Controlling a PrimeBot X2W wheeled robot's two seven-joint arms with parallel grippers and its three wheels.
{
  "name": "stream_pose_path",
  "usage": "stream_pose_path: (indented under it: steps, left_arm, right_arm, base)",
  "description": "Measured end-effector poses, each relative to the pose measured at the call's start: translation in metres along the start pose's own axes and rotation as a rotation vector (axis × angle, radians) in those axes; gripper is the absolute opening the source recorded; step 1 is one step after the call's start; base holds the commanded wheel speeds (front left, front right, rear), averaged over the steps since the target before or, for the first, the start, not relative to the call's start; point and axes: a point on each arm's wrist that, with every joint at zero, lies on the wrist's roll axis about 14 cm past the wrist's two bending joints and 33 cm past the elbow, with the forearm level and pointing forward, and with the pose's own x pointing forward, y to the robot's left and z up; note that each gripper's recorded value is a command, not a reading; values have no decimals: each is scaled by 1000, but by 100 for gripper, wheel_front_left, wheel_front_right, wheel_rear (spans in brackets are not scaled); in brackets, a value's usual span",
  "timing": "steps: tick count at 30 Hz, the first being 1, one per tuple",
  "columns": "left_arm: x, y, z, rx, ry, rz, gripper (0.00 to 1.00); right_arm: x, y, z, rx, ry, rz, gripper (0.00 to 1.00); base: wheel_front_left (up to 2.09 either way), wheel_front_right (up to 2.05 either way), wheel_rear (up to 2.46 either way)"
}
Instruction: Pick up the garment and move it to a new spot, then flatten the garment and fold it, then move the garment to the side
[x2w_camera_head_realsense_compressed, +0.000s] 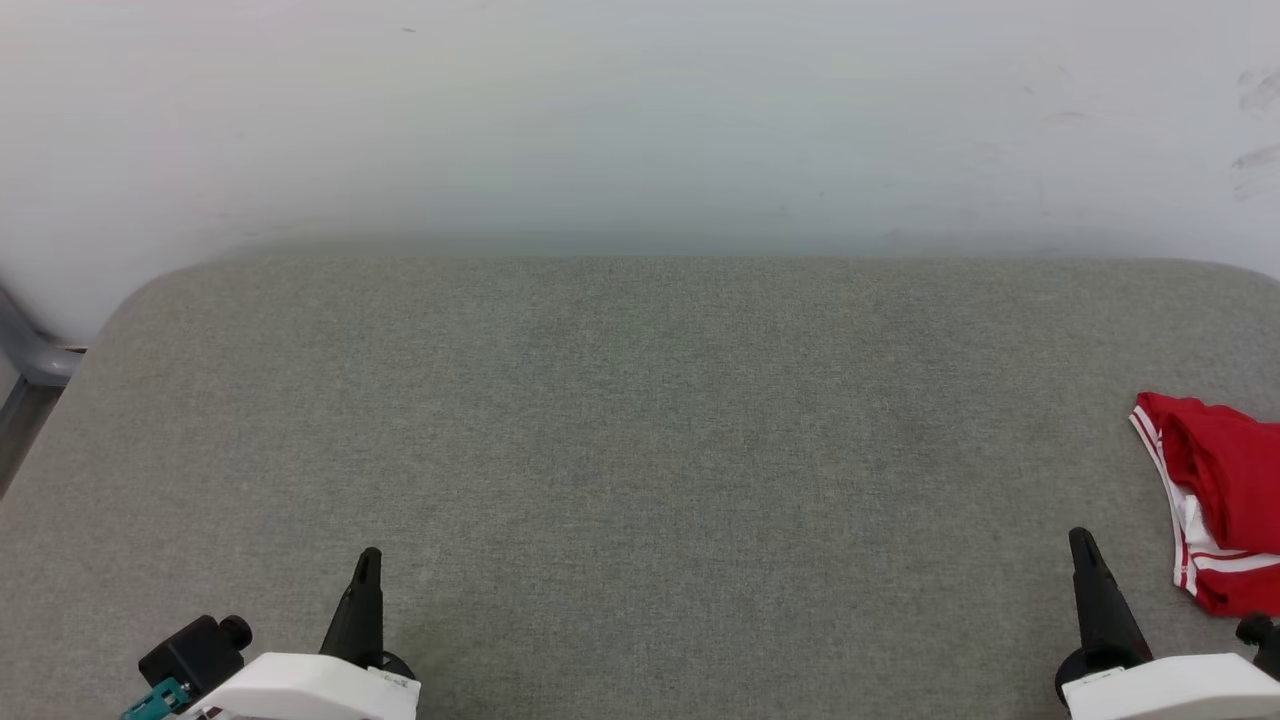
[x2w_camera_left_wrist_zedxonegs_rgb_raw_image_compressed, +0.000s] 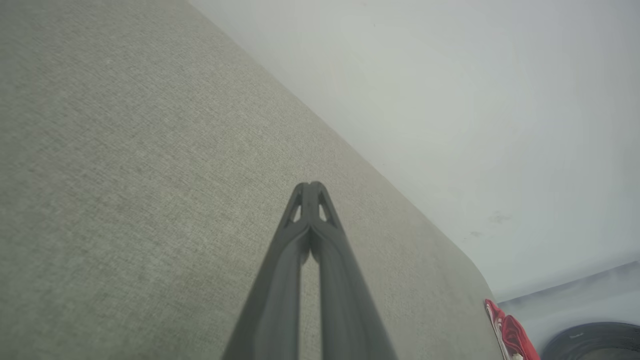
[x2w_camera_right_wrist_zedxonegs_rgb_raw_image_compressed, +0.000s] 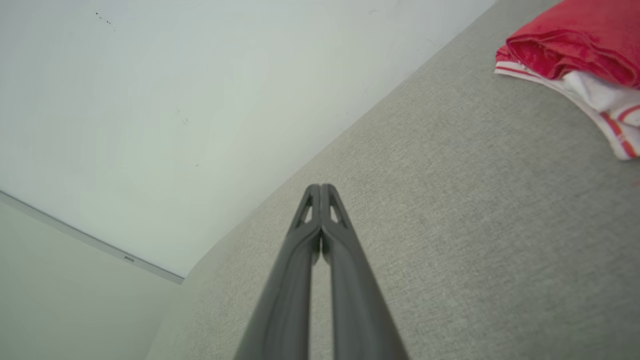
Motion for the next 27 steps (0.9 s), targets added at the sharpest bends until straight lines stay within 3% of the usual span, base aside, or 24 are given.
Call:
stream_pose_path:
  steps: [27]
  left_arm:
    - [15, -5, 5, -357, 21, -18, 0]
  right_arm:
    - [13, 3, 2, 339, 17, -5, 0]
  base:
    - [0, 0, 0]
